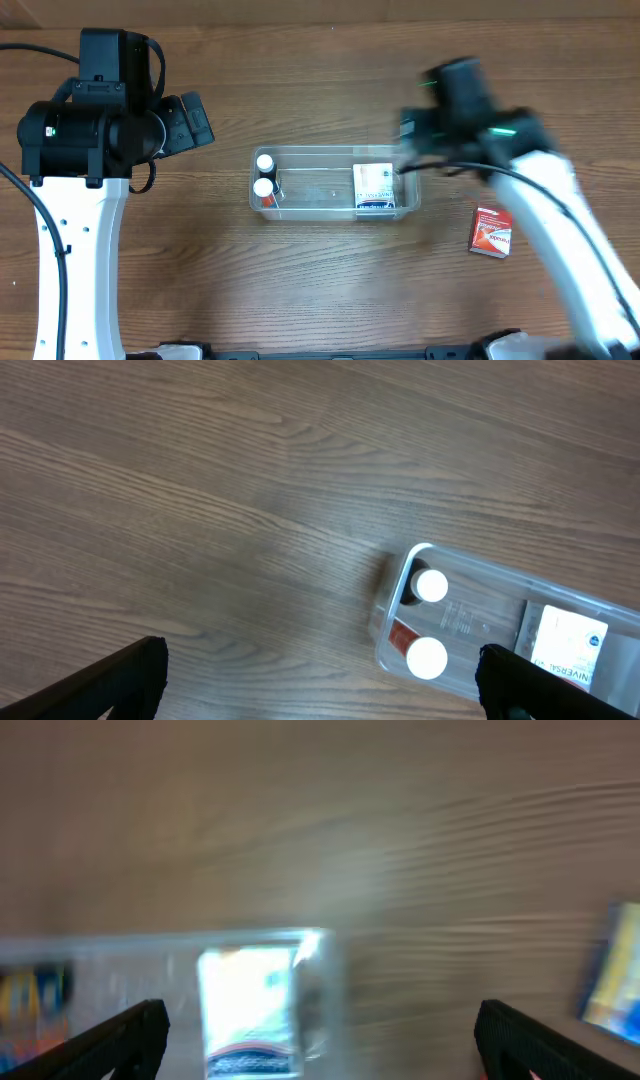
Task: Pack container
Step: 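Move the right gripper to the red Panadol box and grasp it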
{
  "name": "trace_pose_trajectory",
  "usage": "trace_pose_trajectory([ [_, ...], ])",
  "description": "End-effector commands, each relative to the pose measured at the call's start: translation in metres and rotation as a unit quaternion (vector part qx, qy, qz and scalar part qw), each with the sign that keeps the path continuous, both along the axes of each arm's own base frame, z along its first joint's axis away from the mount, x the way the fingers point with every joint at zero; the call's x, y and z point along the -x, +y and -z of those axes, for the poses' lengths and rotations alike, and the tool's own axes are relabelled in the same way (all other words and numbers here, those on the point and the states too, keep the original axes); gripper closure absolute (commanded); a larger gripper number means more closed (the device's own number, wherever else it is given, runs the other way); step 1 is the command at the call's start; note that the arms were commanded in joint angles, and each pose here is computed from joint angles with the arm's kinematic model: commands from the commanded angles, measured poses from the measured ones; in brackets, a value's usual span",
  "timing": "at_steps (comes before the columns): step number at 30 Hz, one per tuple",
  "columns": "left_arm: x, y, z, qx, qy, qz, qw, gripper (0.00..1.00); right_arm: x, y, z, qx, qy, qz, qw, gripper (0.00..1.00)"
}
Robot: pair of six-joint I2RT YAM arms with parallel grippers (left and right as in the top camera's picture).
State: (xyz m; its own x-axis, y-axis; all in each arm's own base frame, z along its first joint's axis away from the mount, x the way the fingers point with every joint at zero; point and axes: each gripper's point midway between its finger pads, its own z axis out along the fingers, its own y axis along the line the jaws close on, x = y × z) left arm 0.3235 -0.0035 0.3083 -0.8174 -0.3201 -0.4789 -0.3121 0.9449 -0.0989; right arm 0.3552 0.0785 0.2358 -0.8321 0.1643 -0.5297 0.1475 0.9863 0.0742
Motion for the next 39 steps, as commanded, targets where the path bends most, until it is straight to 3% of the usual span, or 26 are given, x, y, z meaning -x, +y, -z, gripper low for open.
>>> trace_pose_trajectory([
  [1, -0.001, 0.003, 0.001, -0.009, 0.002, 0.004, 1.000, 0.00, 0.026, -0.061, -0.026, -0.035, -0.004, 0.098, 0.995, 0.00],
  [6, -0.002, 0.003, 0.001, -0.008, 0.000, 0.004, 1.000, 0.00, 0.097, -0.101, -0.006, -0.056, 0.068, 0.165, 0.982, 0.00],
  [10, -0.002, 0.003, 0.000, -0.009, -0.001, 0.004, 1.000, 0.00, 0.119, -0.105, 0.040, -0.069, 0.094, 0.190, 0.975, 0.00],
  [15, -0.003, 0.003, 0.000, -0.009, -0.001, 0.004, 1.000, 0.00, 0.115, -0.108, 0.119, -0.047, 0.176, 0.162, 0.970, 0.00],
  [22, -0.002, 0.003, 0.000, -0.010, -0.001, 0.006, 1.000, 0.00, 0.103, -0.116, 0.181, -0.016, 0.269, 0.145, 0.952, 0.00],
  [39, -0.003, 0.003, 0.000, -0.012, -0.001, 0.011, 1.000, 0.00, 0.097, -0.121, 0.214, 0.007, 0.253, 0.111, 0.961, 0.00],
])
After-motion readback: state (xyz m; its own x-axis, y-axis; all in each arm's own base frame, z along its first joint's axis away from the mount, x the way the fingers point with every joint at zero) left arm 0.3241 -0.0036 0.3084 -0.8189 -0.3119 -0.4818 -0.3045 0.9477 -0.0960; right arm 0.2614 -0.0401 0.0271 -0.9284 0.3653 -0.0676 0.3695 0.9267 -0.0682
